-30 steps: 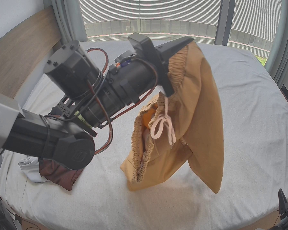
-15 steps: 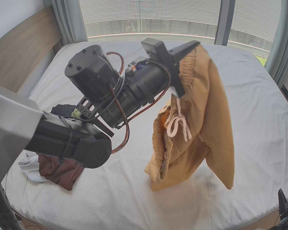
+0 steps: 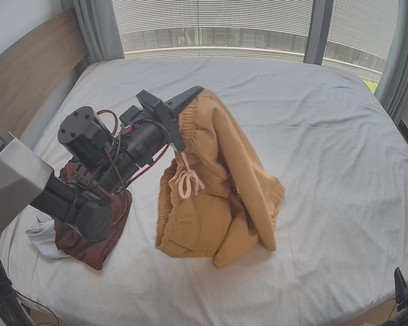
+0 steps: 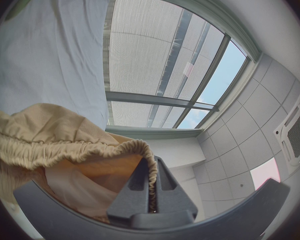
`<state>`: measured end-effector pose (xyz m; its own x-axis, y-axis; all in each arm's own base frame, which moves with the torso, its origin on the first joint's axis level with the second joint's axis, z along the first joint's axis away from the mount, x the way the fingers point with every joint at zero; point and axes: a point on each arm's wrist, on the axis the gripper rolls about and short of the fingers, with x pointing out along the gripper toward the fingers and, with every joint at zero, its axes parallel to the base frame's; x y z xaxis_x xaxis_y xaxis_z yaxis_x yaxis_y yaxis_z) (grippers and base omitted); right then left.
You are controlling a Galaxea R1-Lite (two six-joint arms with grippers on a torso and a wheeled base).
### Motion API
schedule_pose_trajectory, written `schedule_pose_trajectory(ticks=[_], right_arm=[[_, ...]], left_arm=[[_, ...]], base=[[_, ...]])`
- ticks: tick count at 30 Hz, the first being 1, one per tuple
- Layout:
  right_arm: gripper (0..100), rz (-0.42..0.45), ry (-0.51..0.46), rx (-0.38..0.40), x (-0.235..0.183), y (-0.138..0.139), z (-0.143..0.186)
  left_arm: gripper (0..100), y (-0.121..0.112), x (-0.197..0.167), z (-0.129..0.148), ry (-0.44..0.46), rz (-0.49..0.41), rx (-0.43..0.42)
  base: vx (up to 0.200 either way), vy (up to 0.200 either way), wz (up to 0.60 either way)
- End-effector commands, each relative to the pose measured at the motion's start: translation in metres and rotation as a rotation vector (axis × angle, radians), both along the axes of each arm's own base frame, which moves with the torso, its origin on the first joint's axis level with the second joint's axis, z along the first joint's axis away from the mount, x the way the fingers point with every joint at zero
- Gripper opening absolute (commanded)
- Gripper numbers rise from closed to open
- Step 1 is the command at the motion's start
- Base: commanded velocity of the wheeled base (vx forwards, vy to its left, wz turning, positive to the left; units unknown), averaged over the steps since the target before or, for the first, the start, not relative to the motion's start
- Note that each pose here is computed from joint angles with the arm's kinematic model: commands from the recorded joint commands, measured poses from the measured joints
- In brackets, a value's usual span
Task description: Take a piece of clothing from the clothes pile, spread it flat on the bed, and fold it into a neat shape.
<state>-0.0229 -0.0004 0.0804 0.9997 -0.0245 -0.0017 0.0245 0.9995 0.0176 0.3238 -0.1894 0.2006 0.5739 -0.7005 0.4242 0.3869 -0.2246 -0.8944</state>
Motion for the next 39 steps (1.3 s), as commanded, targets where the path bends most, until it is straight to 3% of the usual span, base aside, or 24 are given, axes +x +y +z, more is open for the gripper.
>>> schedule_pose_trajectory(ticks=[1, 11, 19, 26, 30, 39], right_arm=[[100, 0.000, 0.000, 0.001, 0.000, 0.000, -0.005], [100, 0.000, 0.000, -0.001, 0.000, 0.000, -0.005], [100, 0.001, 0.000, -0.002, 0.000, 0.000, -0.005], [100, 0.003, 0.000, -0.002, 0.000, 0.000, -0.005], [100, 0.001, 0.000, -0.005, 0.000, 0.000, -0.005], [100, 0.003, 0.000, -0.019, 0.000, 0.000, -0.005]], left_arm=[[0, 0.026, 0.004, -0.009, 0.002, 0.080, 0.033], [0, 0.043, 0.004, -0.037, 0.026, 0.157, 0.157], [0, 0.048, 0.009, -0.076, -0.064, 0.239, 0.407], [0, 0.061, 0.012, -0.104, -0.069, 0.271, 0.548], [0, 0.069, 0.018, -0.115, -0.073, 0.291, 0.594], [0, 0.081, 0.023, -0.119, -0.066, 0.315, 0.609]], base=[[0.000, 0.000, 0.00], [0.000, 0.000, 0.00], [0.000, 0.000, 0.00], [0.000, 0.000, 0.00], [0.000, 0.000, 0.00], [0.000, 0.000, 0.00]])
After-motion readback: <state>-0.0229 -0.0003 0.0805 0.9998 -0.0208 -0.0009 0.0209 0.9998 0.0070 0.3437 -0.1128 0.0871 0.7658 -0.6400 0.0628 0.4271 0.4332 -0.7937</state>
